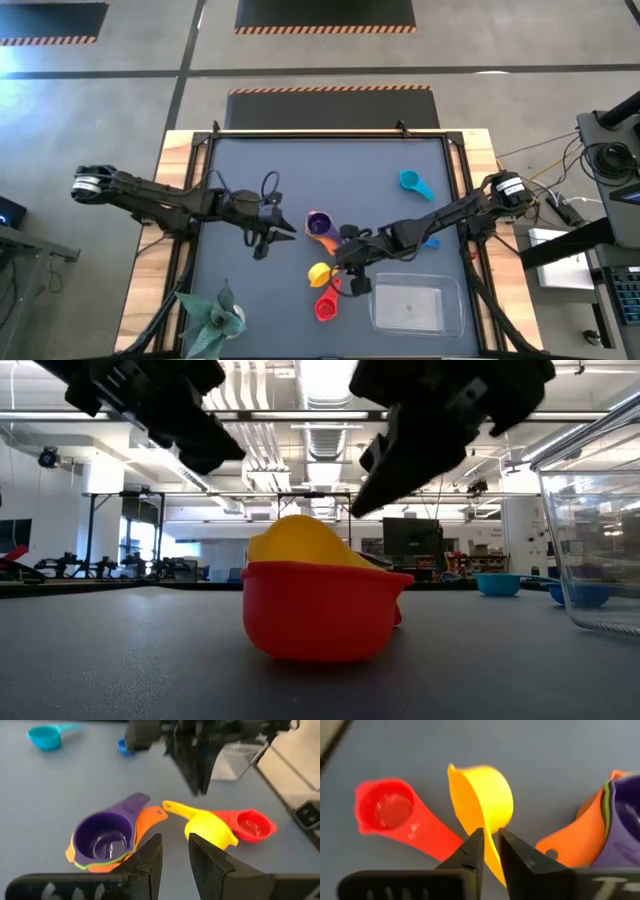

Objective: Nest measuring cups in basket
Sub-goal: Stack the yellow measuring cup on top of the purple measuring cup

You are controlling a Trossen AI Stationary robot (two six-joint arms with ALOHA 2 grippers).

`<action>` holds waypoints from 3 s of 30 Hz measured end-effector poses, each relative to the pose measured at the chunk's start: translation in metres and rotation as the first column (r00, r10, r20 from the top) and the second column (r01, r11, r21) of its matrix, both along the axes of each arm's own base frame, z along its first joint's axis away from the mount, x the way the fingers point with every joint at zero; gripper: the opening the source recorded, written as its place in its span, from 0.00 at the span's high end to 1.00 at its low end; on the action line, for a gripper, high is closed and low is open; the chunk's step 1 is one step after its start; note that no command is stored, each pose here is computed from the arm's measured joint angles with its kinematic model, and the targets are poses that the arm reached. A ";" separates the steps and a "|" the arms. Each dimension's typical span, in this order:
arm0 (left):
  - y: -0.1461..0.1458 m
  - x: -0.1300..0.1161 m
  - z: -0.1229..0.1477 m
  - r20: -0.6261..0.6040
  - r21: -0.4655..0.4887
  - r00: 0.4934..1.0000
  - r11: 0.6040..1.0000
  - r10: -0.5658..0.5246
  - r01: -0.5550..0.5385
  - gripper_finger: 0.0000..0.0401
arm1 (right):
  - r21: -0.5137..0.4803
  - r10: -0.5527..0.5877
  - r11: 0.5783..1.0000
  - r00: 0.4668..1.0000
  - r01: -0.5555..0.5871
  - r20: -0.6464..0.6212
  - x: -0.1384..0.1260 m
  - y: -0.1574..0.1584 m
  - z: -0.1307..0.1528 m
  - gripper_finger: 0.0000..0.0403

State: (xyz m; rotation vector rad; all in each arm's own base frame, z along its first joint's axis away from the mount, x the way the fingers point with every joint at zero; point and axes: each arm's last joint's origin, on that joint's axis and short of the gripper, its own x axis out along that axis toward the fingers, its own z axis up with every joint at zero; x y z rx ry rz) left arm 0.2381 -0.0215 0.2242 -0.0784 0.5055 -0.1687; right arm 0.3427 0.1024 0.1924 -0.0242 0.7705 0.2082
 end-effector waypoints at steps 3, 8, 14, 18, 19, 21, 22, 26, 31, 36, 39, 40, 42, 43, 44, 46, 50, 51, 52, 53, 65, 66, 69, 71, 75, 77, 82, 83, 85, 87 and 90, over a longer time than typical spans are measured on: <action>0.000 0.000 0.006 0.055 0.003 0.998 1.000 -0.003 0.002 0.81 | -0.003 0.004 1.000 1.000 -0.004 0.026 0.004 0.002 -0.007 0.79; 0.000 0.006 0.021 0.158 0.054 0.987 0.998 -0.030 0.022 0.81 | -0.026 0.010 1.000 0.998 -0.008 0.058 0.010 0.003 -0.014 0.62; 0.000 0.012 0.033 0.204 0.100 0.978 0.995 -0.043 0.023 0.81 | -0.025 0.010 1.000 0.997 -0.008 0.070 0.013 0.004 -0.017 0.51; 0.000 0.013 0.031 0.181 0.099 0.983 0.995 -0.042 0.024 0.81 | -0.030 -0.008 1.000 0.998 0.010 0.061 0.013 0.003 -0.019 0.53; 0.000 0.013 0.028 0.164 0.099 0.986 0.995 -0.042 0.026 0.81 | -0.037 -0.017 0.999 0.998 0.020 0.065 0.013 0.003 -0.020 0.54; 0.000 0.014 0.026 0.155 0.099 0.987 0.995 -0.042 0.027 0.81 | -0.052 -0.032 0.998 0.997 0.035 0.064 0.013 0.002 -0.021 0.56; 0.000 0.013 0.024 0.140 0.100 0.989 0.995 -0.042 0.028 0.81 | -0.055 -0.033 0.998 0.998 0.036 0.059 0.013 0.002 -0.023 0.57; 0.000 0.013 0.018 0.116 0.102 0.993 0.995 -0.031 0.019 0.81 | -0.077 -0.021 0.997 0.999 0.023 0.038 0.014 0.003 -0.033 0.63; 0.000 0.013 0.012 0.094 0.104 0.995 0.994 -0.027 0.018 0.81 | -0.120 0.001 0.993 1.000 0.001 0.019 0.018 0.003 -0.047 0.73; 0.000 0.013 0.011 0.089 0.095 0.996 0.995 -0.022 0.014 0.81 | -0.123 0.013 0.992 0.999 -0.007 0.048 0.021 0.004 -0.039 0.92; 0.000 0.013 0.011 0.087 0.093 0.996 0.996 -0.021 0.013 0.81 | -0.088 -0.010 0.996 0.996 0.018 0.087 0.022 0.005 -0.023 0.93; 0.000 0.013 0.011 0.086 0.091 0.996 0.996 -0.020 0.012 0.81 | -0.071 -0.030 0.997 0.994 0.037 0.102 0.021 0.004 -0.018 0.93; 0.000 0.013 0.011 0.086 0.084 0.996 0.996 -0.017 0.009 0.81 | -0.044 -0.084 0.995 0.988 0.090 0.133 0.020 0.003 -0.007 0.93; 0.000 0.013 0.011 0.085 0.082 0.996 0.997 -0.016 0.009 0.81 | -0.036 -0.114 0.992 0.983 0.120 0.143 0.019 0.002 -0.003 0.93; 0.000 0.013 0.011 0.086 0.080 0.996 0.997 -0.015 0.008 0.81 | -0.027 -0.149 0.988 0.977 0.155 0.154 0.018 0.001 0.001 0.93; 0.000 0.012 0.013 0.091 0.073 0.996 0.997 -0.011 0.005 0.81 | -0.024 -0.214 0.975 0.961 0.221 0.173 0.016 -0.003 0.007 0.93; 0.000 0.008 0.021 0.121 0.057 0.993 0.998 -0.004 -0.003 0.81 | 0.038 -0.322 0.946 0.926 0.321 0.198 0.012 -0.019 0.021 0.93; 0.001 0.007 0.023 0.129 0.057 0.992 0.998 -0.004 -0.004 0.81 | 0.060 -0.350 0.937 0.916 0.345 0.199 0.011 -0.025 0.024 0.93; 0.001 0.006 0.024 0.134 0.056 0.991 0.998 -0.003 -0.004 0.81 | 0.071 -0.371 0.928 0.908 0.365 0.196 0.009 -0.030 0.024 0.93; 0.001 0.004 0.027 0.145 0.052 0.989 0.999 -0.002 -0.006 0.81 | 0.084 -0.395 0.919 0.898 0.386 0.193 0.008 -0.037 0.025 0.93; 0.001 -0.001 0.023 0.121 0.061 0.993 0.998 -0.001 -0.007 0.81 | 0.465 -0.501 0.783 0.862 0.412 0.079 -0.018 -0.111 -0.002 0.90; 0.002 -0.001 0.022 0.121 0.066 0.993 0.998 0.009 -0.017 0.81 | 0.467 -0.505 0.778 0.860 0.421 0.066 -0.019 -0.114 -0.006 0.88; 0.002 -0.001 0.021 0.120 0.075 0.992 0.997 0.027 -0.036 0.81 | 0.460 -0.513 0.772 0.858 0.439 0.042 -0.018 -0.117 -0.013 0.80; 0.002 -0.001 0.021 0.120 0.076 0.992 0.996 0.029 -0.038 0.81 | 0.463 -0.504 0.774 0.863 0.433 0.034 -0.017 -0.117 -0.015 0.75; 0.003 -0.001 0.021 0.121 0.080 0.992 0.996 0.039 -0.049 0.81 | 0.470 -0.492 0.776 0.870 0.421 0.034 -0.016 -0.116 -0.015 0.66; 0.003 -0.001 0.021 0.121 0.079 0.992 0.996 0.041 -0.051 0.81 | 0.471 -0.492 0.776 0.870 0.420 0.036 -0.015 -0.117 -0.014 0.62; 0.003 -0.002 0.018 0.111 0.079 0.993 0.996 0.042 -0.051 0.81 | 0.450 -0.475 0.799 0.878 0.399 0.065 -0.015 -0.117 -0.007 0.55; 0.003 -0.002 0.017 0.110 0.079 0.993 0.996 0.042 -0.051 0.81 | 0.441 -0.468 0.808 0.880 0.391 0.076 -0.016 -0.117 -0.005 0.54; 0.003 -0.002 0.017 0.107 0.079 0.993 0.996 0.042 -0.050 0.81 | 0.418 -0.449 0.832 0.885 0.365 0.120 -0.016 -0.118 0.003 0.52; 0.003 -0.003 0.016 0.105 0.080 0.994 0.996 0.042 -0.051 0.81 | 0.377 -0.426 0.860 0.890 0.343 0.163 -0.018 -0.119 0.012 0.52; 0.003 -0.003 0.016 0.105 0.080 0.994 0.995 0.043 -0.051 0.81 | 0.315 -0.401 0.894 0.883 0.319 0.245 -0.020 -0.119 0.025 0.52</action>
